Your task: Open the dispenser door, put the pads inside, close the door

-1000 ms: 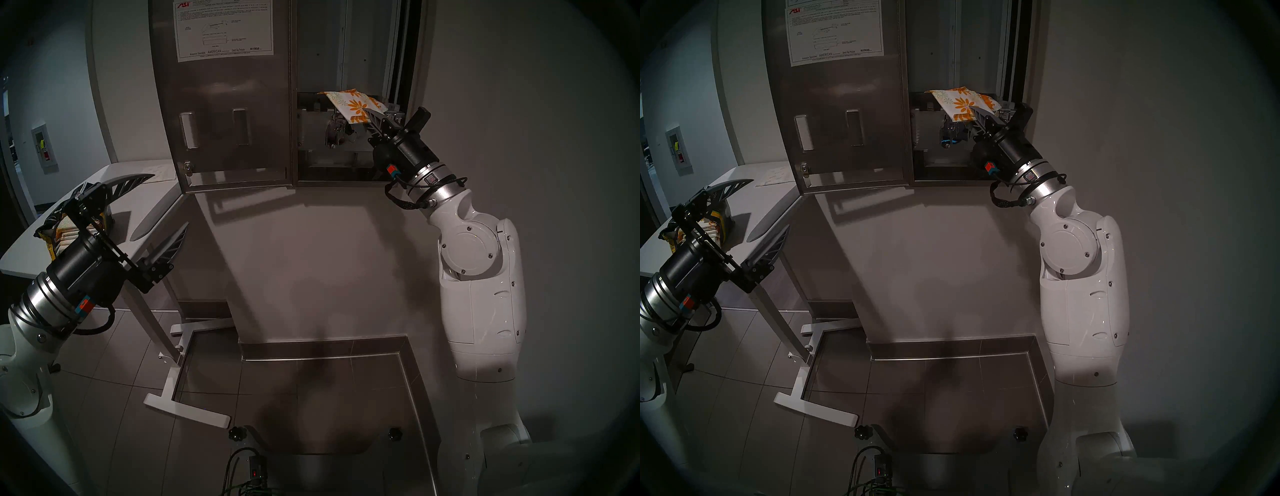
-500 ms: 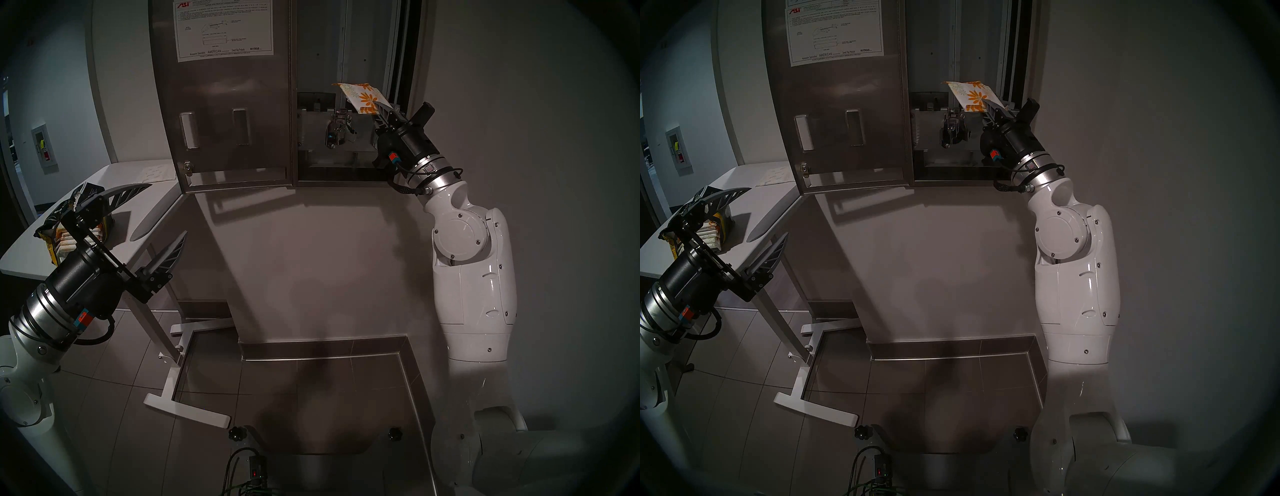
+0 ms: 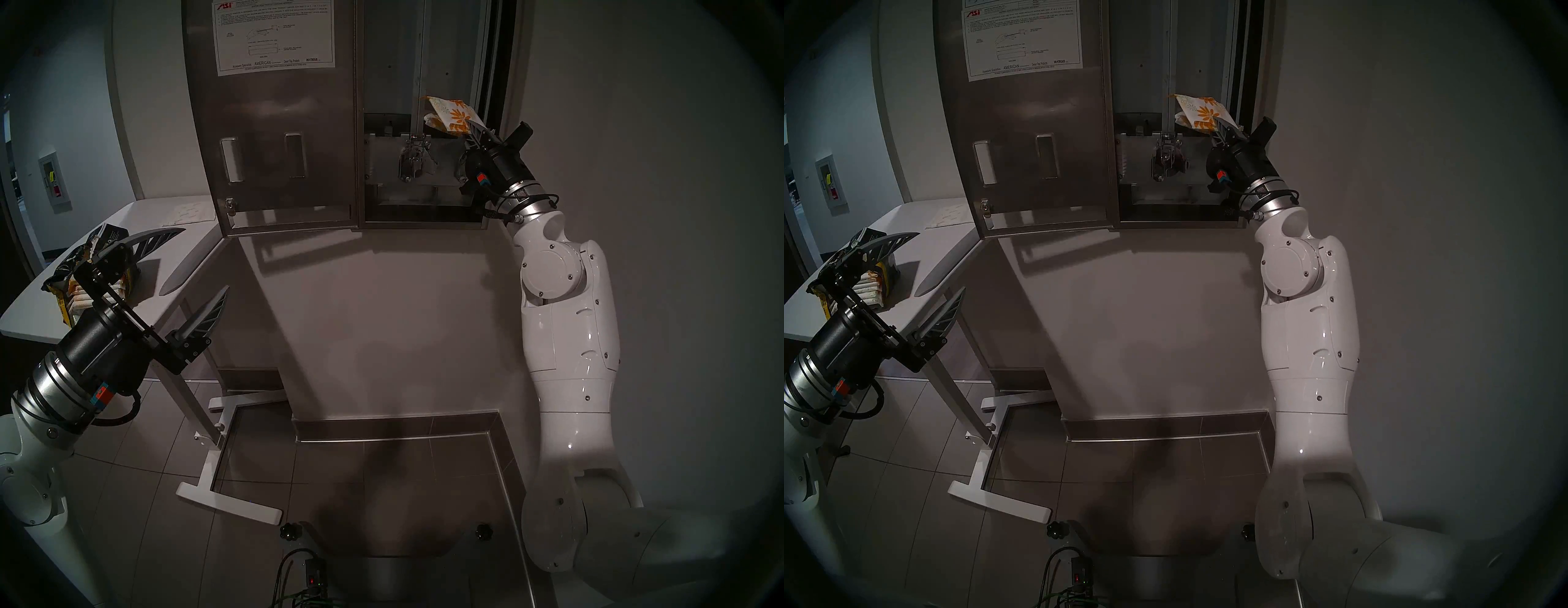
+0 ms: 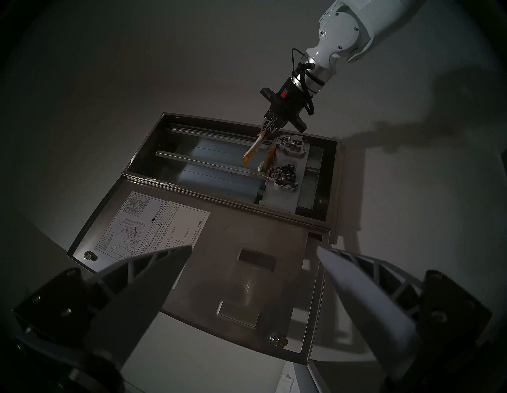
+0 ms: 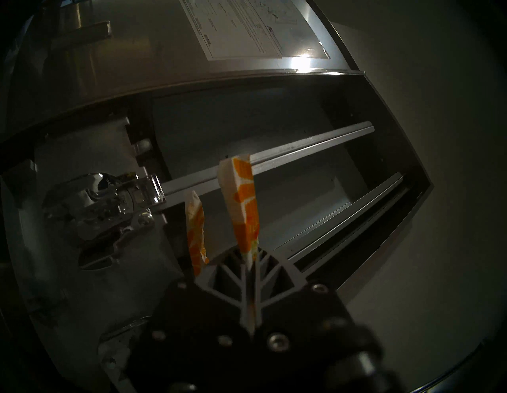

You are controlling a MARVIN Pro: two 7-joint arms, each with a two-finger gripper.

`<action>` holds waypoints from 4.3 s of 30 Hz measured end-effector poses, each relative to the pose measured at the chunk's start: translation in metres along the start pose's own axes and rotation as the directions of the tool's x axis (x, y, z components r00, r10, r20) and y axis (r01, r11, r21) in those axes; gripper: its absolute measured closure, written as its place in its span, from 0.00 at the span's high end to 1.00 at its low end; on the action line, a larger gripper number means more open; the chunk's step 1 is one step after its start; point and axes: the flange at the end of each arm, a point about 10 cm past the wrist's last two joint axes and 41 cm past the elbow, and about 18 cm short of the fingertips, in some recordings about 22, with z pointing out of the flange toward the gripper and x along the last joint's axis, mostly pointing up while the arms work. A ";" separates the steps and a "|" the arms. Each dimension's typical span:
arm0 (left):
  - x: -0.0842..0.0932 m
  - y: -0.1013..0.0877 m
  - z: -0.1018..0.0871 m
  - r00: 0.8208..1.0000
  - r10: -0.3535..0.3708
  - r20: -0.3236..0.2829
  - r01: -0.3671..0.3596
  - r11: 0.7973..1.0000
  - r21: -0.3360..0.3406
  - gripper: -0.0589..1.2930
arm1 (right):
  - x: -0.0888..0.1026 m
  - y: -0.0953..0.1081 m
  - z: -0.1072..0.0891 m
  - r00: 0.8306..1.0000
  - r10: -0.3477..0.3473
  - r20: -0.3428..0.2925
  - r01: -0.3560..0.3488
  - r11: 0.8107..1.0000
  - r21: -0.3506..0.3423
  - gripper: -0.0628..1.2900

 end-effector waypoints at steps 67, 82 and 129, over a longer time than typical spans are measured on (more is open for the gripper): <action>0.000 -0.002 0.001 1.000 -0.001 0.000 0.001 1.000 0.008 0.96 | 0.007 -0.003 0.037 0.989 -0.044 0.144 0.023 0.989 0.145 0.02; 0.000 -0.002 0.001 1.000 -0.001 0.001 0.001 1.000 0.008 0.96 | 0.012 -0.005 0.056 0.992 -0.045 0.122 0.023 0.984 0.179 0.02; 0.000 -0.002 0.001 1.000 -0.002 0.000 0.002 1.000 0.009 0.96 | -0.002 -0.008 0.083 0.978 -0.094 0.187 0.068 0.988 0.138 0.02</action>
